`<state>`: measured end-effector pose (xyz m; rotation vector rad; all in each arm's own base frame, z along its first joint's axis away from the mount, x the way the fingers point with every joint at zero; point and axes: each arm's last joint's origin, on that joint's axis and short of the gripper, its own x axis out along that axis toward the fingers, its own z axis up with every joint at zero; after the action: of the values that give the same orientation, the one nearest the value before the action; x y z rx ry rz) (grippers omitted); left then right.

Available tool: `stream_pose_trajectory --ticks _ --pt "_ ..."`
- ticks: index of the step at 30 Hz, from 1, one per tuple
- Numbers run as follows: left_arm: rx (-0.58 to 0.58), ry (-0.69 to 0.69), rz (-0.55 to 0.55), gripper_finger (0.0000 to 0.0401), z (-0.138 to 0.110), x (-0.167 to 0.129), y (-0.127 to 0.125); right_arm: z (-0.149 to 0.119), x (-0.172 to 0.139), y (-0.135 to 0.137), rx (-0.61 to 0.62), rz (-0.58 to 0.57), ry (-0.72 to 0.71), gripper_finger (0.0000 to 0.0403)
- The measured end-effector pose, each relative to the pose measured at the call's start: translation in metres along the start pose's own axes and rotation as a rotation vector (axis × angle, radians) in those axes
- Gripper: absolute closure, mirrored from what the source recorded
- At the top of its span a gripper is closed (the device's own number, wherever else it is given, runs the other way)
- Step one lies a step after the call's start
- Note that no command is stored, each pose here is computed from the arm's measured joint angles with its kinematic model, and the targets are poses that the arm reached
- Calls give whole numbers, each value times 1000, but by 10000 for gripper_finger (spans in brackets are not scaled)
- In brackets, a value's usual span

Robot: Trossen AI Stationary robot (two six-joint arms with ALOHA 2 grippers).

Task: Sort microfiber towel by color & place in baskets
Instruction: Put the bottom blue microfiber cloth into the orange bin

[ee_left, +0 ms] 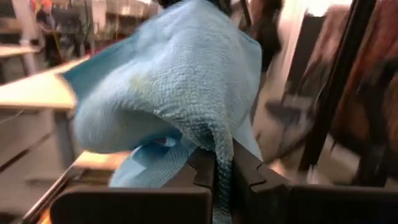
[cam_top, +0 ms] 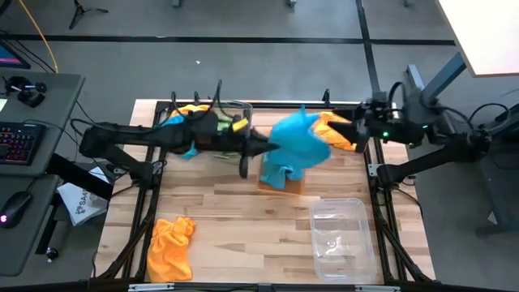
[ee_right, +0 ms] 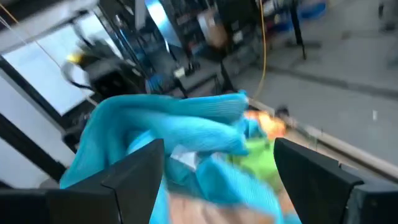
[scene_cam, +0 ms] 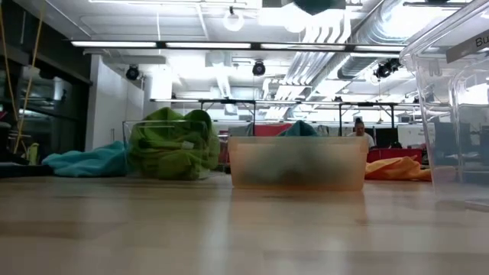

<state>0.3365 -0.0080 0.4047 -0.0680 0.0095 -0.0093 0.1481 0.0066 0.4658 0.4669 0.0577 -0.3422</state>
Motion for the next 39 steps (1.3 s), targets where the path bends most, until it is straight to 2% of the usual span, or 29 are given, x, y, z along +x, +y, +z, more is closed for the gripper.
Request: stream_pose_trajectory --ticks 3,7,11,16,21,23,27,31,39 --pt "-70 -4 0 400 -19 14 16 10 -9 0 -26 5 -61 104" --pt "-148 96 39 400 -68 30 30 16 -14 0 -57 7 -107 104" --pt "-275 158 73 401 -120 42 39 15 -14 -1 -79 -20 -104 104" --pt "-406 406 252 401 -193 49 47 13 -11 -1 -90 -30 -83 104" --pt "-492 588 431 401 -236 48 53 10 -8 -1 -81 -48 -70 104" --pt "-523 662 471 398 -252 46 55 9 -5 -1 -70 -70 -65 104" --pt "-583 727 394 373 -262 48 59 -1 5 -2 -77 -131 0 104" --pt "-619 747 345 328 -258 45 63 -9 17 0 -107 -161 56 104" --pt "-575 585 254 233 -195 31 64 -13 25 2 -120 -170 72 104"
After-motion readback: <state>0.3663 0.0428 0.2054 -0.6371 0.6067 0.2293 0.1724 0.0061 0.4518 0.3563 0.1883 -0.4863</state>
